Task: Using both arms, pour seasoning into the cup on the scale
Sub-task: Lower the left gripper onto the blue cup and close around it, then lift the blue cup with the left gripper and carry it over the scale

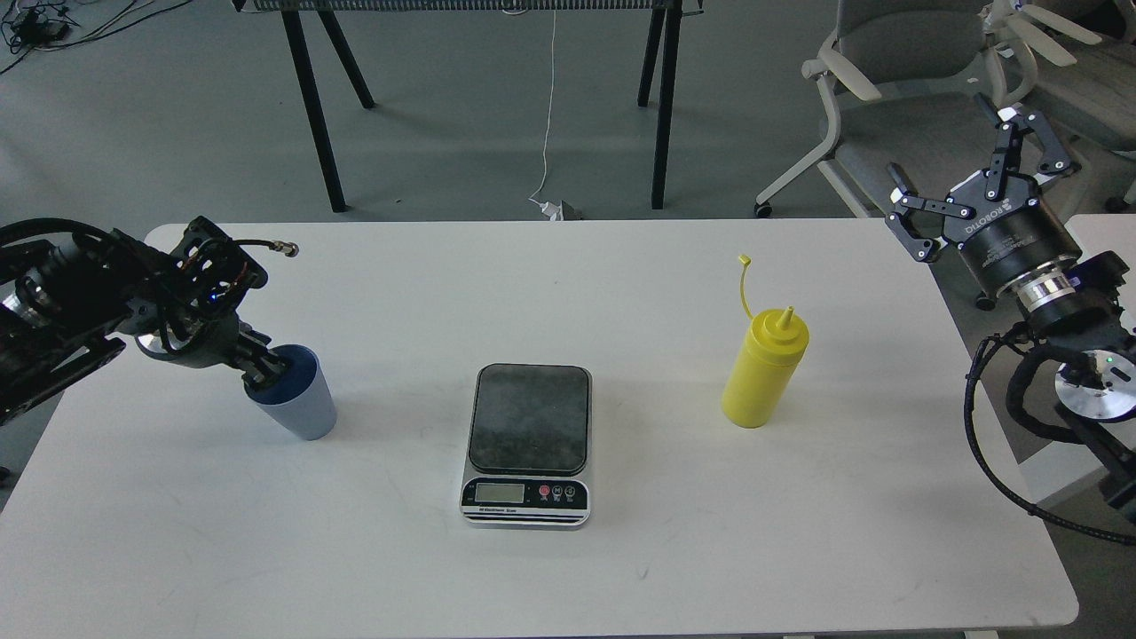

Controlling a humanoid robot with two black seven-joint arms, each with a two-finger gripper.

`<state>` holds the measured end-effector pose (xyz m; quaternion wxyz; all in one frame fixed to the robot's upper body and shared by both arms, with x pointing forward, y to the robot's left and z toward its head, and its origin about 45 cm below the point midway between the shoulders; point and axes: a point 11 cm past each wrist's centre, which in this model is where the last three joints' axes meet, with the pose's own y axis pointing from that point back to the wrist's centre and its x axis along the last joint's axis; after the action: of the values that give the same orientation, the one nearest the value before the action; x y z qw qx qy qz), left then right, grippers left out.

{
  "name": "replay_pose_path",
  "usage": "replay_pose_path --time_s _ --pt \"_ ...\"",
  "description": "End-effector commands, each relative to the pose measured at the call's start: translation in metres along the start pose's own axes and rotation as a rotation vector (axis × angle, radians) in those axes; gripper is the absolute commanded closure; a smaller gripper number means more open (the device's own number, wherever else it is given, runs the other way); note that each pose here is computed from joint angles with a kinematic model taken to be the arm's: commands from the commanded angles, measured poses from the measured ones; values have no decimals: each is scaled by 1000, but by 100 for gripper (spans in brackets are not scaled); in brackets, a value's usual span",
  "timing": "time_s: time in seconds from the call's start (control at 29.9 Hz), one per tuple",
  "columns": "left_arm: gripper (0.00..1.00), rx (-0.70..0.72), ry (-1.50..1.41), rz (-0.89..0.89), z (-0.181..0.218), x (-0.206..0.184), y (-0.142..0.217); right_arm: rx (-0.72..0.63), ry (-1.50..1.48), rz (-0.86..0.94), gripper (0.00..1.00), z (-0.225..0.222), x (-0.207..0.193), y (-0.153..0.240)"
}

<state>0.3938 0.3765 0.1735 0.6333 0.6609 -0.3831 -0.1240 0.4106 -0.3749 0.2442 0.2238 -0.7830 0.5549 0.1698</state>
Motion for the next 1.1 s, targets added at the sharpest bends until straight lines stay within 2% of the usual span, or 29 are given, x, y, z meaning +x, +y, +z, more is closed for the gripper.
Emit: replay_pose_path --time_s 0.0,0.23,0.7,0.9,1.07 --pt "80 -11 4 8 3 2 0 0 0 0 1 0 0 0" --pt "93 -21 -2 4 7 0 -1 -1 0 2 1 0 1 1" --pt "97 -21 44 83 -3 27 17 0 -4 2 1 2 0 0" --pt "96 -41 76 231 -8 82 53 -1 -4 1 1 2 0 0" --pt "96 -144 9 400 26 154 98 -2 -3 5 1 3 1 1"
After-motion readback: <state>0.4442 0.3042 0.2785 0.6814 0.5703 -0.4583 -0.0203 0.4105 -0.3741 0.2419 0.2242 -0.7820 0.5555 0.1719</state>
